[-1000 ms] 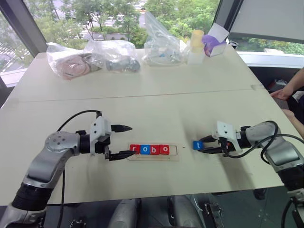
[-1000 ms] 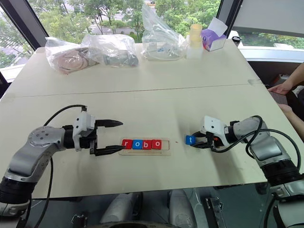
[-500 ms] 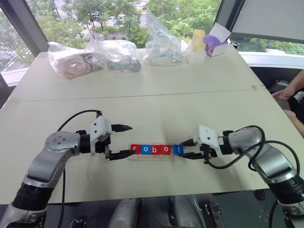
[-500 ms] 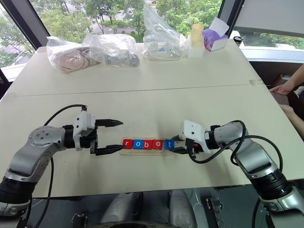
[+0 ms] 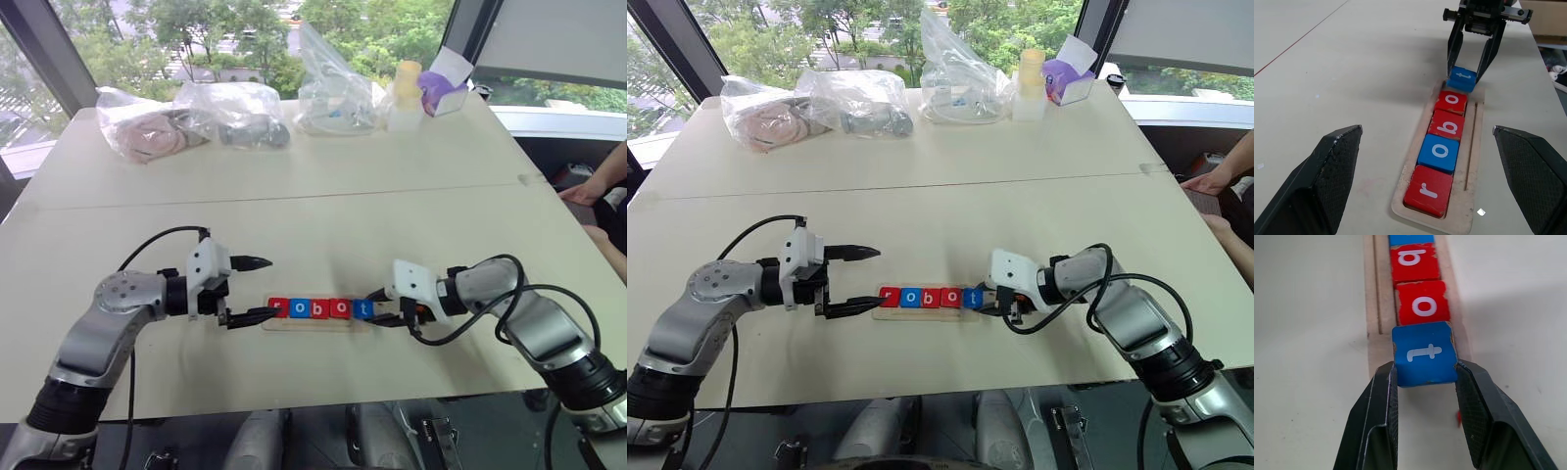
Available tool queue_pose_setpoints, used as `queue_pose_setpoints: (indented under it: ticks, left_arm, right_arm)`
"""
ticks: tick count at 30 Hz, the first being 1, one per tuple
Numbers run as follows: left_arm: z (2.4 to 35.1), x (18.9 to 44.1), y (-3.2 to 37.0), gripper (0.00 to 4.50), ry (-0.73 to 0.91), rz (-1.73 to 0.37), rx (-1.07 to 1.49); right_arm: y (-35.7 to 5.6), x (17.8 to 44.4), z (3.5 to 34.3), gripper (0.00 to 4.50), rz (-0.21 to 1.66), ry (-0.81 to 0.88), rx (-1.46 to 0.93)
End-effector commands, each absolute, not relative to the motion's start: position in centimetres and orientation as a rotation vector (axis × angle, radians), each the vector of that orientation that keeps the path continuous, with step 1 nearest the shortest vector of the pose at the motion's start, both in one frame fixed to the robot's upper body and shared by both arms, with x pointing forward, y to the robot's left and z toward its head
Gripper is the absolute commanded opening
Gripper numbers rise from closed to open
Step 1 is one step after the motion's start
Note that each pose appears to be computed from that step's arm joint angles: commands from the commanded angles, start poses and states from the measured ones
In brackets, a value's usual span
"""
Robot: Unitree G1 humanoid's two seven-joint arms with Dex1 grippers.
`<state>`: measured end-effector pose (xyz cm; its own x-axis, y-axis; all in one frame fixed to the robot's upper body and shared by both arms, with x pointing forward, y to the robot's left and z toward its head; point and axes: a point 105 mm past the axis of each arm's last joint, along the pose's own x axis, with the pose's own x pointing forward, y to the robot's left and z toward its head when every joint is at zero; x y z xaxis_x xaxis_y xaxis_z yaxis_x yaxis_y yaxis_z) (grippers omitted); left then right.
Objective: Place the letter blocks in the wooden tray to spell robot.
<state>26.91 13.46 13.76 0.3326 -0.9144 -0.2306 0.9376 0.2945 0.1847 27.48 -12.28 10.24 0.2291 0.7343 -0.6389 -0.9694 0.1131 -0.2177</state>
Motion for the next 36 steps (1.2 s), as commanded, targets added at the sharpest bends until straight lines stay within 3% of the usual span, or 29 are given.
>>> queue_pose_setpoints:
  ticks: [1,31,36]
  left_arm:
    - [14.7,26.7,13.1,4.5,0.039,-1.237,0.327]
    - [14.7,26.9,13.1,4.5,0.025,-1.199,0.325]
    - [14.7,27.0,13.0,4.5,0.023,-1.196,0.324]
  right_arm:
    - [-11.9,27.7,10.8,1.09,1.312,0.404,-0.709]
    - [-10.8,27.8,10.4,1.09,1.335,0.425,-0.717]
    - [-10.6,27.8,10.9,3.51,1.332,0.424,-0.693]
